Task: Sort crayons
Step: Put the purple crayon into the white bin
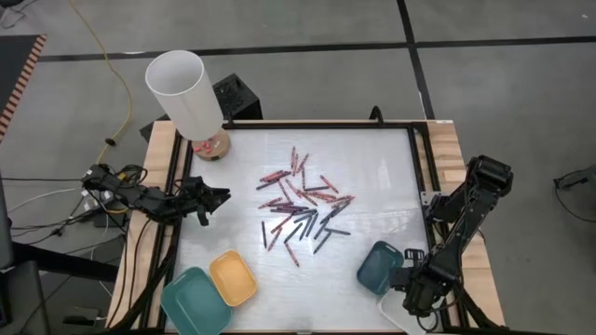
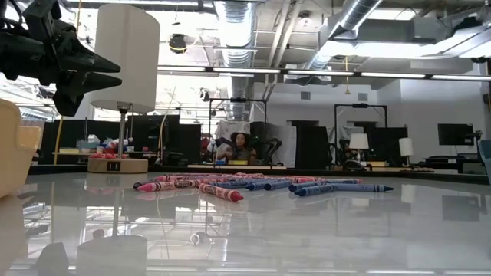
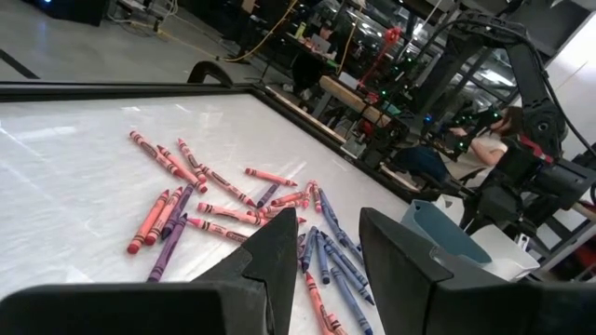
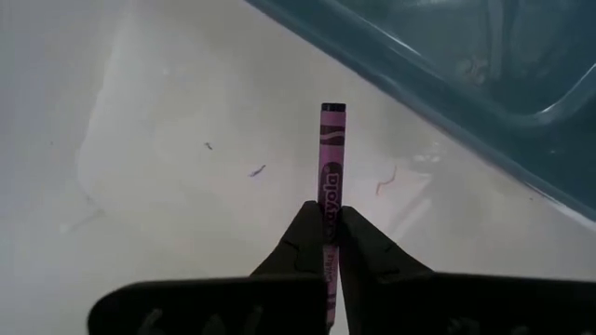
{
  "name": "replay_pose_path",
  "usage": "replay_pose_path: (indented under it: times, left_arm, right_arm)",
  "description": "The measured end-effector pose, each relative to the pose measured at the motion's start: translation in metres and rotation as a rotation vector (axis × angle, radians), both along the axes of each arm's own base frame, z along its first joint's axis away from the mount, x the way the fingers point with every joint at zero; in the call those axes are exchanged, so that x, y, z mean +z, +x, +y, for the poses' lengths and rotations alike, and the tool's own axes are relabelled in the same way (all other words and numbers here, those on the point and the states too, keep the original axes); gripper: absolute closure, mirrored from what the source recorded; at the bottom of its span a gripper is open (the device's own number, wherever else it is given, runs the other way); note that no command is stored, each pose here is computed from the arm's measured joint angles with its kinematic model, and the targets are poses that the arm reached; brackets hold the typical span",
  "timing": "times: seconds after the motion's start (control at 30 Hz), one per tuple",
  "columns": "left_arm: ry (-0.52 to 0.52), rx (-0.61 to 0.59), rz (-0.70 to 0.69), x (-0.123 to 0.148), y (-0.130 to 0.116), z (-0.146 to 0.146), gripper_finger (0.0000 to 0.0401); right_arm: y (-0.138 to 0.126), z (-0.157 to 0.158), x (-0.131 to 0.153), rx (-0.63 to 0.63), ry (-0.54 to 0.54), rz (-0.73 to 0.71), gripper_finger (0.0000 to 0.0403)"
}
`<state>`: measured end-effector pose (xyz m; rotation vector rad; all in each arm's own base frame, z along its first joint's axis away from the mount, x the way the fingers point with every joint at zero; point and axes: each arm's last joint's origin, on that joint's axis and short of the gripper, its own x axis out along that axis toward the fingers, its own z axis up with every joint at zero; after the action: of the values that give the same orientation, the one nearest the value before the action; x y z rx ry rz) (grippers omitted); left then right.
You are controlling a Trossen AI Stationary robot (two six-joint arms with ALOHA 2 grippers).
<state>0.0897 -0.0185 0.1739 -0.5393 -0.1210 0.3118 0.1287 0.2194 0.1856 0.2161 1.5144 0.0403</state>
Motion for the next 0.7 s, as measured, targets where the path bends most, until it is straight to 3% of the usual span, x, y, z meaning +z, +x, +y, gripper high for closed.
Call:
replay_pose_path:
  times: [0.37, 0.7]
  left_arm:
    - [-0.001, 0.0, -0.003, 0.0, 0.0, 0.0, 0.0293]
    - [-0.024, -0.001, -0.011, 0.0, 0.0, 0.0, 0.0293]
  right_arm:
    - [0.007, 0.011, -0.038, -0.026, -0.079, 0.161, 0.0382]
    - [0.007, 0.012, -0.029, -0.028, -0.051, 0.153, 0.0381]
